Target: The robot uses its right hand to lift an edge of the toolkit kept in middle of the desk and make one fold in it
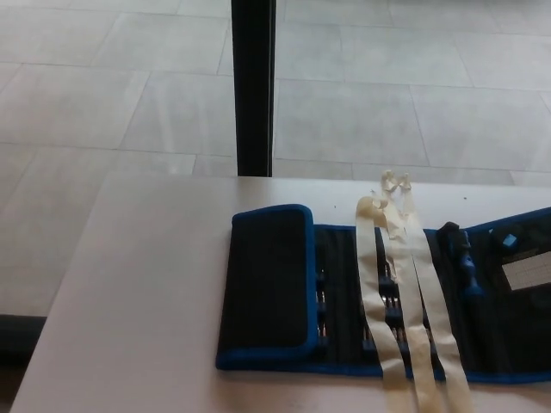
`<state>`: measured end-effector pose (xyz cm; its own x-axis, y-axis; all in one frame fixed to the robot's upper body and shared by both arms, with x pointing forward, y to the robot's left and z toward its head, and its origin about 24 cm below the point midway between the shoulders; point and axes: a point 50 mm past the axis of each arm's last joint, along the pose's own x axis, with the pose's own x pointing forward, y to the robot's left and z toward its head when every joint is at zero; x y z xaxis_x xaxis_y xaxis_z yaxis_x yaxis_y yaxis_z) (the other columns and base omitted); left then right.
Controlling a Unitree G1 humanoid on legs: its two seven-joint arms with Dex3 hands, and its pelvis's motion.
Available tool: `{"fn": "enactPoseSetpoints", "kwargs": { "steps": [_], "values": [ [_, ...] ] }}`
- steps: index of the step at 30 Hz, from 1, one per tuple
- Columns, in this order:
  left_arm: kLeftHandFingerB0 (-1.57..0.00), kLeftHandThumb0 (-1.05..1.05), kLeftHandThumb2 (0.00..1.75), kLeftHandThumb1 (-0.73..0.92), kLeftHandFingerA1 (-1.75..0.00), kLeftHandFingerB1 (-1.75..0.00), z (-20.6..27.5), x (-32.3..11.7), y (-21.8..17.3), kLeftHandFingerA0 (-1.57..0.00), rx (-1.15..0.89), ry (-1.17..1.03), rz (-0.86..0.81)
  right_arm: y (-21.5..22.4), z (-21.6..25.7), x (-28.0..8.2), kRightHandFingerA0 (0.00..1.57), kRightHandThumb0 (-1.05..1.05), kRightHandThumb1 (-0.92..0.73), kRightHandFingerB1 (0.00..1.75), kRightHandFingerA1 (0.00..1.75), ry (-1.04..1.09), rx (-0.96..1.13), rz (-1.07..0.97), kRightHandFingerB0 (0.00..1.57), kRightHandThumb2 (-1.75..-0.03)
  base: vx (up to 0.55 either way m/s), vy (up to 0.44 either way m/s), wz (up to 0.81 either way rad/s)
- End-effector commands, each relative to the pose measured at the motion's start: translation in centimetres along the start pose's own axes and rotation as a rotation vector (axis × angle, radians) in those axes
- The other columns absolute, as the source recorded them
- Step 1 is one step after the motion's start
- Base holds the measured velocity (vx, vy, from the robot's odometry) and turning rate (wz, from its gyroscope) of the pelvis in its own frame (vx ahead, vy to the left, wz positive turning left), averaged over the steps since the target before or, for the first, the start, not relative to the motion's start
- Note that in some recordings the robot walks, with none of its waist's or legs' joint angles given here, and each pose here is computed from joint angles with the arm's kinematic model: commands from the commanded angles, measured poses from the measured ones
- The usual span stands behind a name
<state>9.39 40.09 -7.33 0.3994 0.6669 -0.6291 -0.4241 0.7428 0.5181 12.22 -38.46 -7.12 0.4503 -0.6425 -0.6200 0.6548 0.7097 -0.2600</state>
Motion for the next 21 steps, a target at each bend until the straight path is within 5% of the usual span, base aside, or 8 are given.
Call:
{"fn": "enactPoseSetpoints", "kwargs": {
  "steps": [1,3,8,9,10,14,17,21],
  "values": [
    [-0.71,-0.49,0.56,0.54,-0.75,-0.60,0.6,0.2,4.2,-0.83,-0.281,0.006,0.204,-3.9,2.4,0.2,0.78,-0.35,-0.54,0.69,0.92,-0.050,0.435,-0.173,0.68,-0.56,0.00,0.000,0.00],
    [-0.70,-0.51,0.57,0.55,-0.76,-0.59,0.1,0.1,4.4,-0.83,-0.280,0.020,0.208,-4.8,1.8,0.1,0.73,-0.37,-0.48,0.79,0.92,-0.035,0.467,-0.196,0.64,-0.89,0.00,0.000,0.00],
    [-0.70,-0.51,0.56,0.56,-0.79,-0.59,0.0,0.1,4.2,-0.83,-0.238,0.029,0.204,-6.3,2.0,0.0,0.53,-0.36,-0.69,0.93,1.05,-0.012,0.628,-0.274,0.59,-0.59,0.00,0.000,0.00],
    [-0.70,-0.50,0.56,0.56,-0.78,-0.60,0.0,0.1,4.2,-0.83,-0.244,0.028,0.205,-6.6,2.7,-0.1,0.57,-0.44,-0.53,0.82,0.90,-0.021,0.655,-0.305,0.54,-0.95,0.00,0.000,0.00],
    [-0.70,-0.51,0.57,0.55,-0.76,-0.60,-0.2,0.1,4.3,-0.82,-0.249,0.028,0.206,-7.1,3.6,-0.1,0.33,-0.44,-0.73,0.99,1.24,-0.031,0.759,-0.346,0.39,-0.61,0.00,0.000,0.00],
    [-0.71,-0.52,0.56,0.55,-0.76,-0.60,-0.2,0.0,4.3,-0.85,-0.263,0.028,0.214,-8.0,6.1,0.1,0.41,-0.51,-0.79,1.04,1.21,-0.084,0.889,-0.402,0.45,-0.59,0.00,0.000,0.00],
    [-0.71,-0.50,0.56,0.55,-0.76,-0.58,0.0,0.1,4.2,-0.85,-0.265,0.030,0.215,-8.0,9.5,0.0,1.12,-0.54,-0.71,1.27,1.63,-0.180,1.039,-0.416,0.71,-0.61,0.00,0.000,0.00],
    [-0.71,-0.52,0.57,0.57,-0.73,-0.57,-0.2,0.1,4.1,-0.83,-0.240,0.031,0.205,-7.3,13.8,-0.2,1.15,-0.55,-0.67,1.46,1.70,-0.275,1.106,-0.359,0.76,-0.64,0.00,0.000,0.00]
  ]
}}
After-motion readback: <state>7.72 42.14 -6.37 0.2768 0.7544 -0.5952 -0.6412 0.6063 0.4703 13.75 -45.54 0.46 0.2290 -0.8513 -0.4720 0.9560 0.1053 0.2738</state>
